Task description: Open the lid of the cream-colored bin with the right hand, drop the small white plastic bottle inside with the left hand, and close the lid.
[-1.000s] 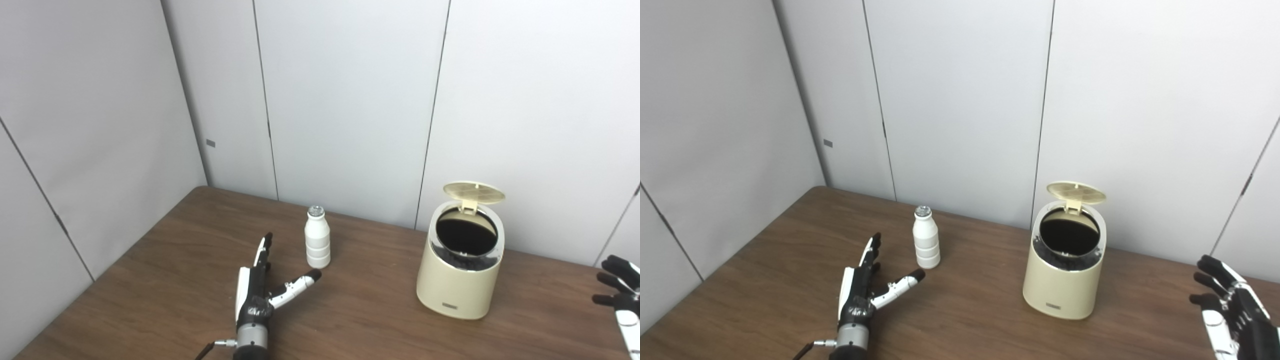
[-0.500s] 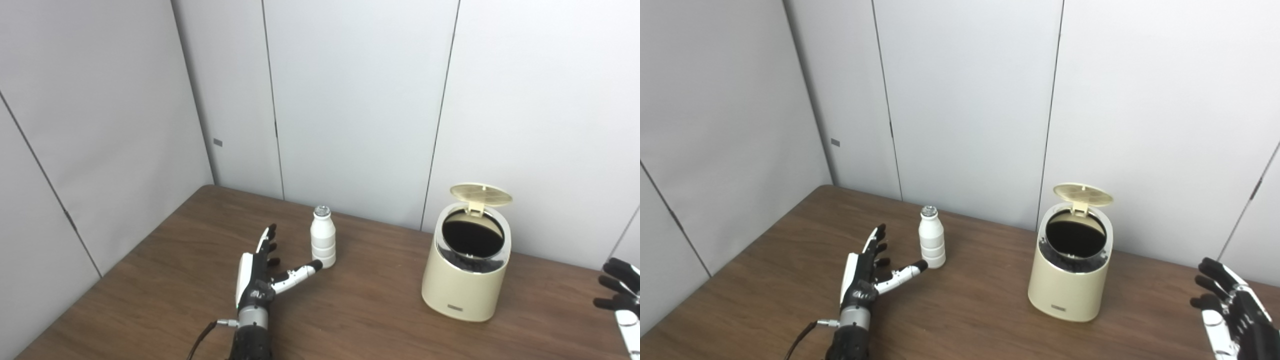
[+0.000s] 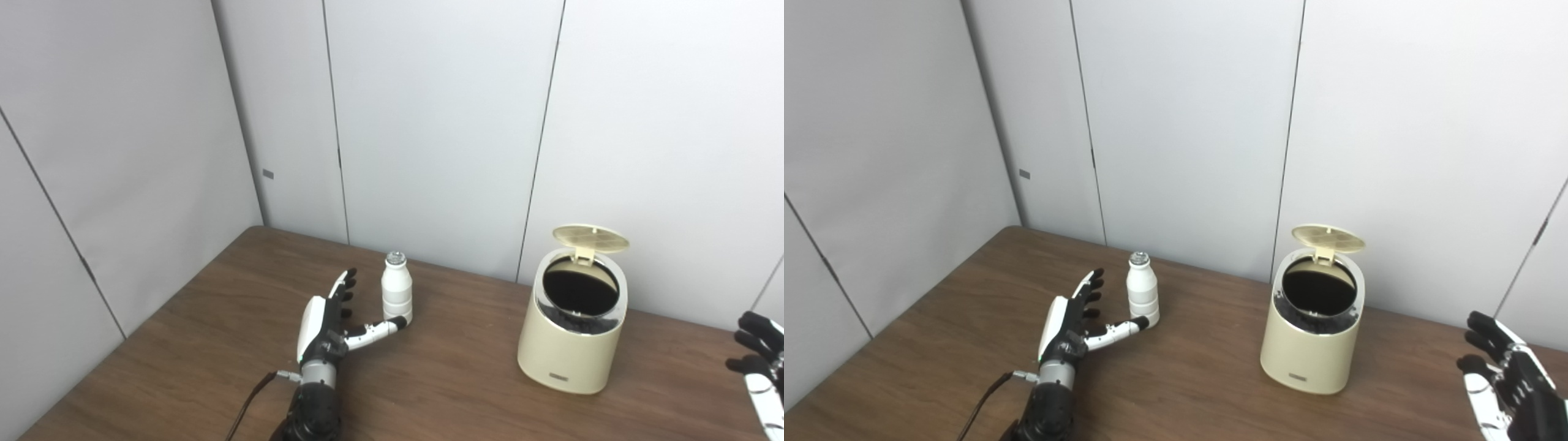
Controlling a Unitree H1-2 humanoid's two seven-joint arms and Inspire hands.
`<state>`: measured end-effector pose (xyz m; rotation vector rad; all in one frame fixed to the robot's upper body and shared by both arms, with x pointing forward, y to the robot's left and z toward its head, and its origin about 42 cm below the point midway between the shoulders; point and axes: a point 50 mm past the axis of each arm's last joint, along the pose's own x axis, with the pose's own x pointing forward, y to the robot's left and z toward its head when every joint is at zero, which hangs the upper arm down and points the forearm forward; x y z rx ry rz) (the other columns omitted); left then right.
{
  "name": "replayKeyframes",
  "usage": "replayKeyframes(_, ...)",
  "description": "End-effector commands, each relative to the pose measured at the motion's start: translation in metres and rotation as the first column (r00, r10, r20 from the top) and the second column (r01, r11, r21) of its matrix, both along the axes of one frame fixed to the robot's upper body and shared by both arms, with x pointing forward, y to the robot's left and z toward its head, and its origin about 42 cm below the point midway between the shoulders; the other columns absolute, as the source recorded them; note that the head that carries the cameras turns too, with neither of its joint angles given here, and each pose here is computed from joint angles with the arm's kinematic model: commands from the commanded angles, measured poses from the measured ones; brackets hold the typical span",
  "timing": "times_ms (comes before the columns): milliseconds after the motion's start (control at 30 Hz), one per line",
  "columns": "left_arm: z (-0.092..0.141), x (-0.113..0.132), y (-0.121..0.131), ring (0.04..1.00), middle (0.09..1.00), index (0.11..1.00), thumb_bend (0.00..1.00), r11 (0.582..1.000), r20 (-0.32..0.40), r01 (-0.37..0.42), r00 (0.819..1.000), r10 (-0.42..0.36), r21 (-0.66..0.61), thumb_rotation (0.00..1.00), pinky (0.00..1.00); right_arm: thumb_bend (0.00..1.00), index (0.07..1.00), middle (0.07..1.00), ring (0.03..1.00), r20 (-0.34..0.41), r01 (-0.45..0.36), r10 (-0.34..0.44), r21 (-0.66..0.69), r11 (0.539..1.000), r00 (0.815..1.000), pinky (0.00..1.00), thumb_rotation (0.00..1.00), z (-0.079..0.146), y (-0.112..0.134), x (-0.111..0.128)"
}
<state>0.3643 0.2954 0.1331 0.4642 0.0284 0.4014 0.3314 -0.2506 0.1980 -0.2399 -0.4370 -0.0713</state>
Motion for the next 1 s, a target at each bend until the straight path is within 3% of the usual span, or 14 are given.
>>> replayKeyframes(0,0.003,0.011,-0.009,0.881,0.915,0.94,1.0,0.999,-0.012,0.05,0.999,-0.05,-0.007,0.32,0.78,0.06,0.797,0.827,0.807,0.078,-0.003,0.003,-0.006,1.0,0.997,0.65,0.62,0.019,0.002,0.002)
replayKeyframes(267,-0.005,0.021,-0.015,0.861,0.892,0.91,1.0,0.998,-0.032,0.064,0.997,-0.064,0.002,0.33,0.76,0.04,0.795,0.826,0.803,0.077,0.007,-0.005,-0.022,1.0,0.997,0.64,0.62,0.021,0.003,0.002)
replayKeyframes(400,-0.008,0.025,-0.016,0.86,0.891,0.908,1.0,0.998,-0.041,0.065,0.997,-0.065,-0.004,0.32,0.76,0.03,0.798,0.827,0.804,0.078,0.005,-0.003,-0.023,1.0,0.997,0.64,0.56,0.021,0.003,0.002)
replayKeyframes(500,-0.008,0.028,-0.017,0.825,0.878,0.905,1.0,0.998,-0.039,0.068,0.997,-0.068,-0.02,0.3,0.68,0.03,0.803,0.827,0.806,0.074,0.005,-0.003,-0.022,1.0,0.997,0.65,0.54,0.02,0.002,0.002)
replayKeyframes(700,-0.009,0.032,-0.018,0.858,0.884,0.902,1.0,0.997,-0.049,0.071,0.996,-0.072,-0.02,0.3,0.75,0.01,0.801,0.832,0.81,0.077,0.004,-0.002,-0.021,1.0,0.997,0.66,0.52,0.019,0.003,0.002)
replayKeyframes(967,-0.01,0.037,-0.019,0.835,0.853,0.884,1.0,0.997,-0.055,0.074,0.996,-0.075,-0.013,0.3,0.75,0.0,0.805,0.828,0.801,0.079,0.006,-0.003,-0.031,0.999,0.997,0.64,0.39,0.02,0.004,0.001)
